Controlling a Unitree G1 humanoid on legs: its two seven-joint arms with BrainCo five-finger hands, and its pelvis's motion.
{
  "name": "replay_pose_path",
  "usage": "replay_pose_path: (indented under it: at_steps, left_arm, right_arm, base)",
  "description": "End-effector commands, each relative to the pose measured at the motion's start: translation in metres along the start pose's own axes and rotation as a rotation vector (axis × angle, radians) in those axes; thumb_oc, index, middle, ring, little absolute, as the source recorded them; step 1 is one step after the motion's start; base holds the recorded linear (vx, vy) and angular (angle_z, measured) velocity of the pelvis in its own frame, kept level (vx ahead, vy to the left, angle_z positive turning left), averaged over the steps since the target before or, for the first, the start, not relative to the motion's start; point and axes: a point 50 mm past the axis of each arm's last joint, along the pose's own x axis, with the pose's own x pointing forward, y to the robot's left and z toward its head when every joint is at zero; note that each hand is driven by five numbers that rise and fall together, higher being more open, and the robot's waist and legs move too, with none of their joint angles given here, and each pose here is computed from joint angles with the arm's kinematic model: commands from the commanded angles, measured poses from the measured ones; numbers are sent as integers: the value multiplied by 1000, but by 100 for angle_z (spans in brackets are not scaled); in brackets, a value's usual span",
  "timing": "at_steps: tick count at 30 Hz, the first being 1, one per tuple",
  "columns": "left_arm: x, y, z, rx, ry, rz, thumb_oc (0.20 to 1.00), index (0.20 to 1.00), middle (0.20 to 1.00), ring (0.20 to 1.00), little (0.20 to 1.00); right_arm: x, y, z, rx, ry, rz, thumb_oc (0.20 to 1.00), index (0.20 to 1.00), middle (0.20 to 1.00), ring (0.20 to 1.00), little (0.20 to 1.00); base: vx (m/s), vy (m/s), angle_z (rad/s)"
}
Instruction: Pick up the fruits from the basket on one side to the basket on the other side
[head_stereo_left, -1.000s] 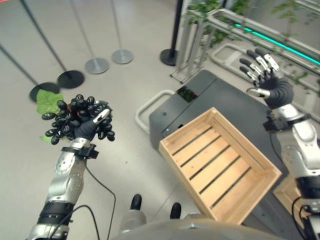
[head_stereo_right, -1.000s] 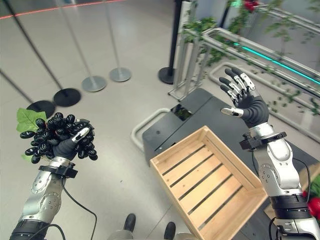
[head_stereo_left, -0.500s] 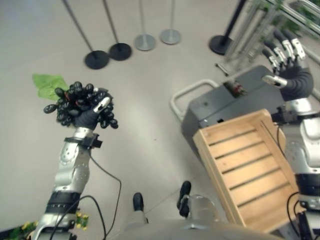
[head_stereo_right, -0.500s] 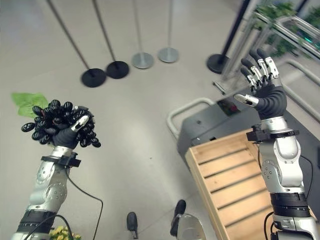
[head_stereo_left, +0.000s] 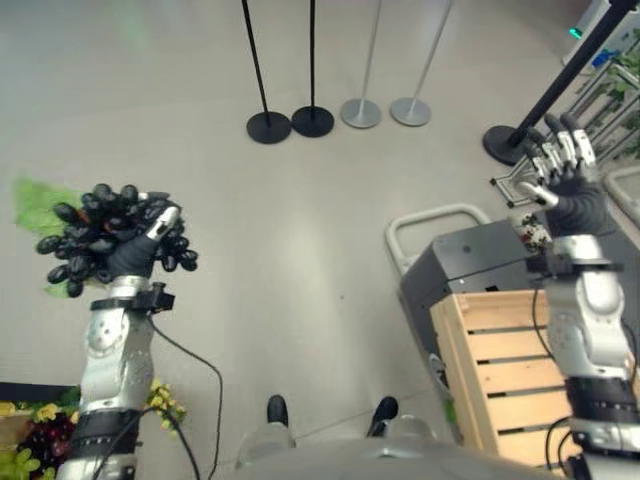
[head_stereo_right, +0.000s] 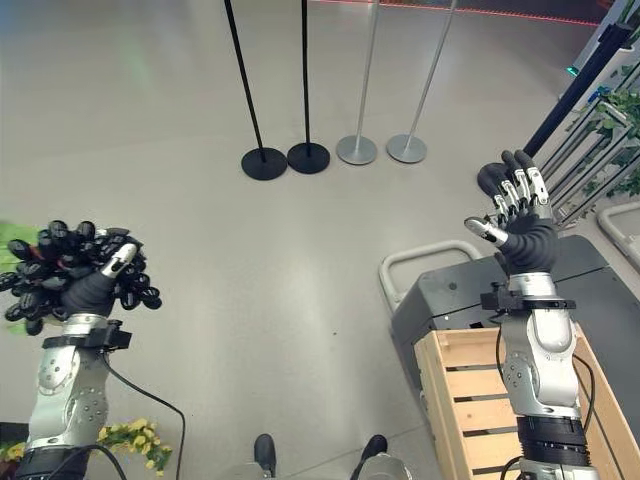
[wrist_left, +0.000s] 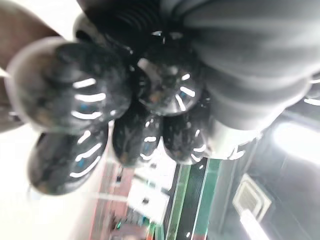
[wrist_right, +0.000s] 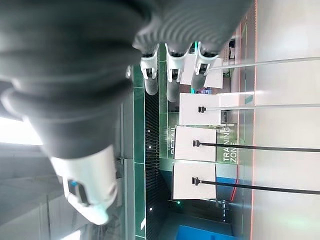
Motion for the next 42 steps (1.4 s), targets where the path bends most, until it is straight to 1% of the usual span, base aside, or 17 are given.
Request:
replay_pose_path:
  at_steps: [1,7,11,14,22,26,28,29,30,38,42]
  left_arm:
    - [17,-12,57,118,-304,-60,200,200,200,200,200]
    - [14,-13,64,152,-339,-53,200,200,200,200,200]
    - [16,-17,52,133,-310,-22,200,200,200,200,200]
    - [17,-22,46,180,-281,-37,200,200,200,200,200]
    - [17,-36,33,177,-249,-77,200,200,200,200,200]
    - [7,-32,14,168,-143,-79,200,200,200,200,200]
    - [7,-32,14,167,-142,-80,200,200,200,200,200]
    - [-3,-29,-2,115,-66,-65,200,200,200,200,200]
    - [-4,-29,-5,108,-56,-59,200,200,200,200,200]
    - [-13,-29,-14,93,-17,-62,200,200,200,200,200]
    - [-12,-33,-18,88,-13,-56,200,200,200,200,200]
  right_arm:
    - [12,5,30,-53,-165,22,1000,1000,1000,1000,1000]
    - [6,5,24,-88,-129,16,1000,1000,1000,1000,1000]
    - [-3,0,20,-106,-104,-14,1000,1000,1000,1000,1000]
    - [-12,-6,19,-138,-78,-19,1000,1000,1000,1000,1000]
    - [-19,-9,14,-132,-64,-51,1000,1000,1000,1000,1000]
    - [-13,-13,13,-118,-72,-68,1000,1000,1000,1000,1000]
    - [-13,-14,13,-118,-71,-69,1000,1000,1000,1000,1000]
    - [-14,-16,15,-119,-82,-73,1000,1000,1000,1000,1000]
    - [-13,-16,16,-124,-89,-75,1000,1000,1000,1000,1000]
    - [-10,-20,23,-112,-129,-82,1000,1000,1000,1000,1000]
    - [-11,-27,26,-142,-134,-112,1000,1000,1000,1000,1000]
  base:
    - [8,188,23]
    - [-11,229,25]
    - [93,174,55]
    - [78,-12,68]
    - [89,-182,113]
    - [66,-330,77]
    - [10,-197,53]
    - [-5,-359,55]
    - [-5,-363,51]
    - [-59,-233,64]
    - [-144,-54,66]
